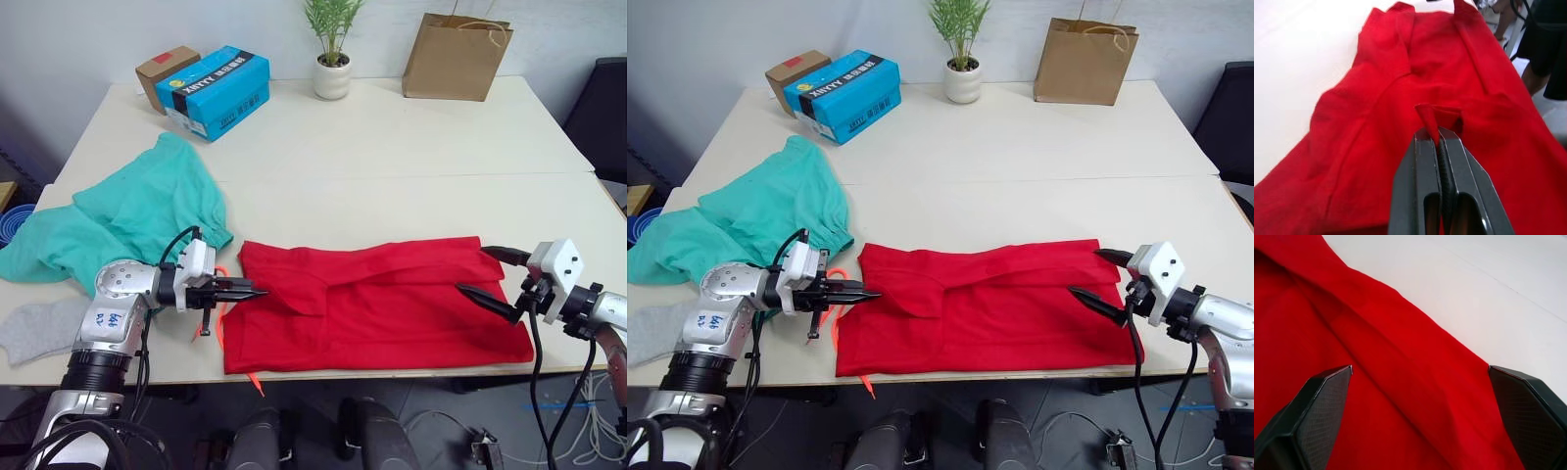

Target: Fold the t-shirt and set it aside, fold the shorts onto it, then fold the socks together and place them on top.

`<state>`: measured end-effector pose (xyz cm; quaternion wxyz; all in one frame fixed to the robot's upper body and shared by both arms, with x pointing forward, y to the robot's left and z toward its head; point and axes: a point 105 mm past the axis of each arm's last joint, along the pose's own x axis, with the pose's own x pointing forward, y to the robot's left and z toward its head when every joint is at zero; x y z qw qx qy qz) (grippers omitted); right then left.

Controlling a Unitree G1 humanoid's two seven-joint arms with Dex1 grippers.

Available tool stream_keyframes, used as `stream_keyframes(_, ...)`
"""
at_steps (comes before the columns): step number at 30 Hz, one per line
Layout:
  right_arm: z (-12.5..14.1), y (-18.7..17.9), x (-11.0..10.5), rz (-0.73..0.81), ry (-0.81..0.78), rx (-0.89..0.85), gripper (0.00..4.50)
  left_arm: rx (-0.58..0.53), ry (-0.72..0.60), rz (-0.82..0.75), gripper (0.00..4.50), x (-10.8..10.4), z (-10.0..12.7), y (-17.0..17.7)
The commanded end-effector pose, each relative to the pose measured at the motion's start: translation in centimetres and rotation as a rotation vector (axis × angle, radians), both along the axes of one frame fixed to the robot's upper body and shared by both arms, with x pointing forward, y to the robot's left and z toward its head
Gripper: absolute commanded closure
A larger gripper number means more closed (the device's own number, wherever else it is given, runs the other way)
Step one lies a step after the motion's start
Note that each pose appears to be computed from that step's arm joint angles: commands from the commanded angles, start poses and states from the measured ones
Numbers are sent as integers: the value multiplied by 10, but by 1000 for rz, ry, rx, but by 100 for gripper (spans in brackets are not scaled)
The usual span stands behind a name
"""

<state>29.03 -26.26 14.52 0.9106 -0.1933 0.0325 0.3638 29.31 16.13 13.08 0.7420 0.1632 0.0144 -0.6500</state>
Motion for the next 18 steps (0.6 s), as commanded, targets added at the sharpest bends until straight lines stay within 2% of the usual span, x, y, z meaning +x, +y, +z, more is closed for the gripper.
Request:
stream_keyframes(1,5,-5,-3,-15,-11,7,0,-9,7,28,448,3,1,2)
stream_keyframes(4,3,-7,-5,-1,21,-10,0,2,51,40,384,0,1,4)
stream_keyframes(9,11,-16,-3,13,55,-46,0,37,88,73,222,-6,8,14)
stream_keyframes(12,16,-30,2,9,89,-87,0,12,143,90,126,-12,23,21)
stream_keyframes(16,18,-47,25,20,199,-131,0,-183,197,45,4,-19,66,11)
stream_keyframes(18,18,-52,38,2,221,-123,0,-218,176,33,4,-18,70,2)
